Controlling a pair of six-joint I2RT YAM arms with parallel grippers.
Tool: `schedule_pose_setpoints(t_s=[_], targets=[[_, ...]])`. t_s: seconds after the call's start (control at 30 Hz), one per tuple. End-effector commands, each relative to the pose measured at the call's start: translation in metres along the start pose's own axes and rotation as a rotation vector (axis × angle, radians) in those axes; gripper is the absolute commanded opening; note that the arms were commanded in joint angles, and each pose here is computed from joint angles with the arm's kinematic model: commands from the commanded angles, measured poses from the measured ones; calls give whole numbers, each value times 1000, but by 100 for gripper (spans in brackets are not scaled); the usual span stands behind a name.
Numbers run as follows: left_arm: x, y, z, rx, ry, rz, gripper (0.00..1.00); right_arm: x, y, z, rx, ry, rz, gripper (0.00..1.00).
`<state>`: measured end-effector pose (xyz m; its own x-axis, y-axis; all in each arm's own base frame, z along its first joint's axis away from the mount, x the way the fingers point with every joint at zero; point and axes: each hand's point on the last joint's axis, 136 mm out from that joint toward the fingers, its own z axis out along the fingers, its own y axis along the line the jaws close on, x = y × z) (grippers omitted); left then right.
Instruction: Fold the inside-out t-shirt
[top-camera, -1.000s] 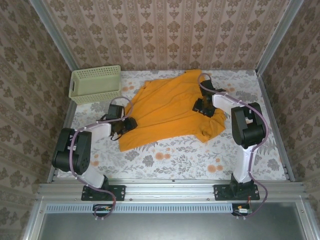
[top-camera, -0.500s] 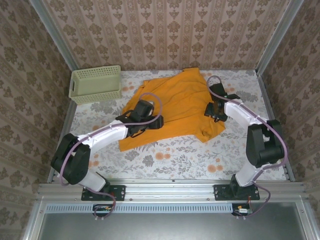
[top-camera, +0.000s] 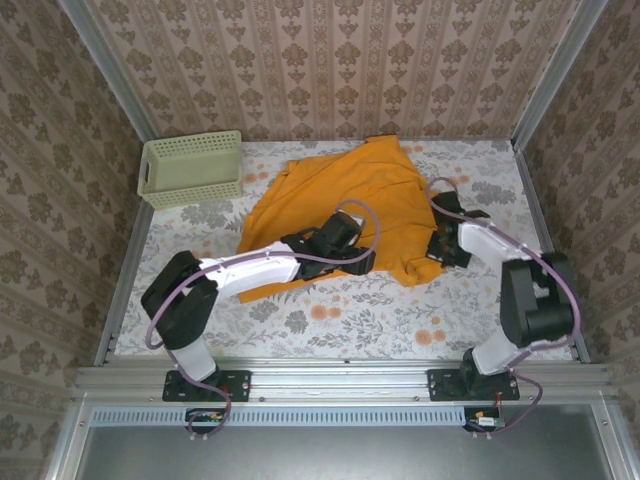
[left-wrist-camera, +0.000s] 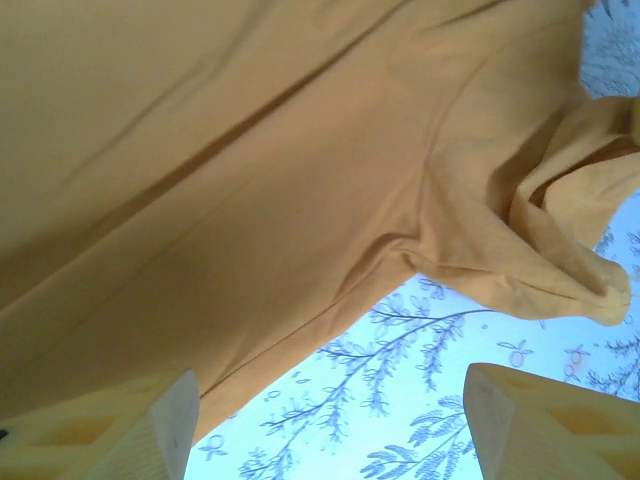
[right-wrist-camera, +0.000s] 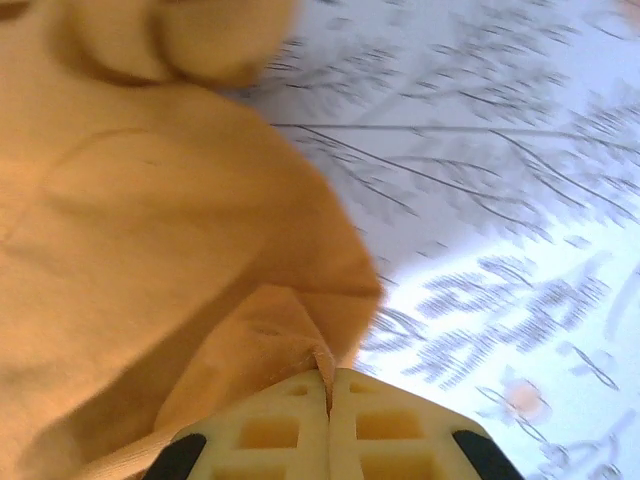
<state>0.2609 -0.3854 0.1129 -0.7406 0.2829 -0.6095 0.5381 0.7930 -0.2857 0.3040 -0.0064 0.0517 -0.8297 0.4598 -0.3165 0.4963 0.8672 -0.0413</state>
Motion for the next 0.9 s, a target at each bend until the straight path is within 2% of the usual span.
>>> schedule_pose_setpoints(t_s=[0.0,0.07,0.27,0.37,0.47,0.63,0.8,0.87], targets=[[-12,-30,1,35,-35,91,72,9,-22,-16,-21,-44,96,8],[-7,-46,6,53,-26,127,72,23,-31,-18,-51,-36,146,10],[16,-94,25,127,25,258,73,58,-45,-10,-163,26,292,32],[29,-113,37,139,63,330,73,61,-53,-11,-164,21,318,34],[36,-115,52,97,102,346,73,57,-57,-13,-172,11,322,36],[30,-108,70,31,99,303,73,49,-52,-11,-197,8,298,41],[33,-103,87,5,140,279,62,44,-50,-5,-196,20,290,39],[36,-101,89,0,150,277,52,43,-54,-2,-175,19,292,37]])
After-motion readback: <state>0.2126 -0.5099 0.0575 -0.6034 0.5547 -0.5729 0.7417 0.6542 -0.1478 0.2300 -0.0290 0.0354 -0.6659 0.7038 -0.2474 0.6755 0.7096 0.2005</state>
